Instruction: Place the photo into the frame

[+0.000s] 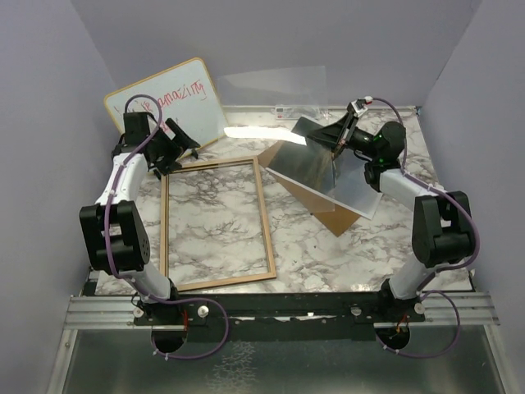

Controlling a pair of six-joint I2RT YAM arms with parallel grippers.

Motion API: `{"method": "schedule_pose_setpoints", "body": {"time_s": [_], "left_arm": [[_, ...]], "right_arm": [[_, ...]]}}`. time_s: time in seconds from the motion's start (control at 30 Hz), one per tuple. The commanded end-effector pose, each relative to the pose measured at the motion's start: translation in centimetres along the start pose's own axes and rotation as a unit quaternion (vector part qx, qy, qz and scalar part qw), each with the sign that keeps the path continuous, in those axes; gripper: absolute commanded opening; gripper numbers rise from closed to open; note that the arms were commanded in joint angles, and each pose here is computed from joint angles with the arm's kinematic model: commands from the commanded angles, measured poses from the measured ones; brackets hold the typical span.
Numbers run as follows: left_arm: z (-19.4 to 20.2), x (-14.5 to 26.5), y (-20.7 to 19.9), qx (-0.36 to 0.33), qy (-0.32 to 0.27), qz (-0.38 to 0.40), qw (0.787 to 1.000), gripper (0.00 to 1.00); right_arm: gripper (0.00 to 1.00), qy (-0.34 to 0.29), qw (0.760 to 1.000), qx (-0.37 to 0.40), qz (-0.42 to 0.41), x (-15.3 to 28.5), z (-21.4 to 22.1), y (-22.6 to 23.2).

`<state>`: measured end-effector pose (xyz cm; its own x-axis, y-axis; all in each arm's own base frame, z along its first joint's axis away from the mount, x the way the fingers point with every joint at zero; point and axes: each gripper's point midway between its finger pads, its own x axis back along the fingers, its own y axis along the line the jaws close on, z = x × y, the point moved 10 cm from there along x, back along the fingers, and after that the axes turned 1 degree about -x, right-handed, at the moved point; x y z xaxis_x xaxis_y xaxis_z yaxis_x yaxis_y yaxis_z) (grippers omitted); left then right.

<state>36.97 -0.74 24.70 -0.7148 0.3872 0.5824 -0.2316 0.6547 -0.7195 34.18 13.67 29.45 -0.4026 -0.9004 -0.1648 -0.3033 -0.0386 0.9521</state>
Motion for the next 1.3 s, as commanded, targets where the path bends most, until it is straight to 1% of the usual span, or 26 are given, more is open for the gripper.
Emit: {"method": "schedule_pose_setpoints", "body": {"time_s": [0.0,0.07,0.17,0.3,0.43,0.6,0.67,0.73,0.77,0.93,1.07,1.27], "left_arm": [[2.0,1.2,5.3,-0.04,-0.019,-0.215,0.976,0.99],[2.8,1.4,6.9,-0.046,-0.018,-0.269,0.962,0.99],[4.1,1.6,8.9,-0.049,-0.014,-0.32,0.946,0.99],[5.6,1.2,10.9,-0.043,0.005,-0.363,0.931,0.97],[6.1,1.0,12.4,-0.045,0.006,-0.407,0.912,0.94],[6.4,0.8,13.5,-0.065,0.004,-0.429,0.901,0.91],[6.8,0.3,13.9,-0.066,0.019,-0.423,0.903,0.89],[7.3,-0.4,14.2,-0.059,0.04,-0.402,0.913,0.82],[7.5,-0.8,14.1,-0.055,0.045,-0.39,0.918,0.79],[7.9,-2.3,12.1,-0.069,0.033,-0.337,0.938,0.7],[8.7,-3.7,11.2,-0.061,0.049,-0.309,0.948,0.61],[9.9,-5.4,9.9,-0.05,0.055,-0.289,0.954,0.56]], "right_arm": [[0.01,-0.027,0.999,0.028,0.024,1.1,-0.4,0.7],[0.01,-0.029,0.998,0.039,0.042,1.4,-0.5,0.7],[0.01,-0.026,0.997,0.05,0.061,1.5,-0.4,0.8],[0.01,-0.025,0.995,0.058,0.073,1.7,-0.3,0.8],[0.01,-0.023,0.995,0.063,0.08,1.7,-0.4,0.8],[0.01,-0.021,0.994,0.066,0.085,1.7,-0.5,0.8],[0.01,-0.021,0.994,0.066,0.086,1.7,-0.5,0.7],[0.01,-0.021,0.994,0.067,0.088,1.7,-0.5,0.7],[0.01,-0.021,0.994,0.068,0.089,1.6,-0.6,0.8],[0.01,-0.023,0.992,0.072,0.099,1.6,-0.8,0.8],[0.01,-0.025,0.991,0.072,0.106,1.6,-0.8,0.7],[0.01,-0.033,0.99,0.071,0.119,1.9,-0.9,0.4]]}}
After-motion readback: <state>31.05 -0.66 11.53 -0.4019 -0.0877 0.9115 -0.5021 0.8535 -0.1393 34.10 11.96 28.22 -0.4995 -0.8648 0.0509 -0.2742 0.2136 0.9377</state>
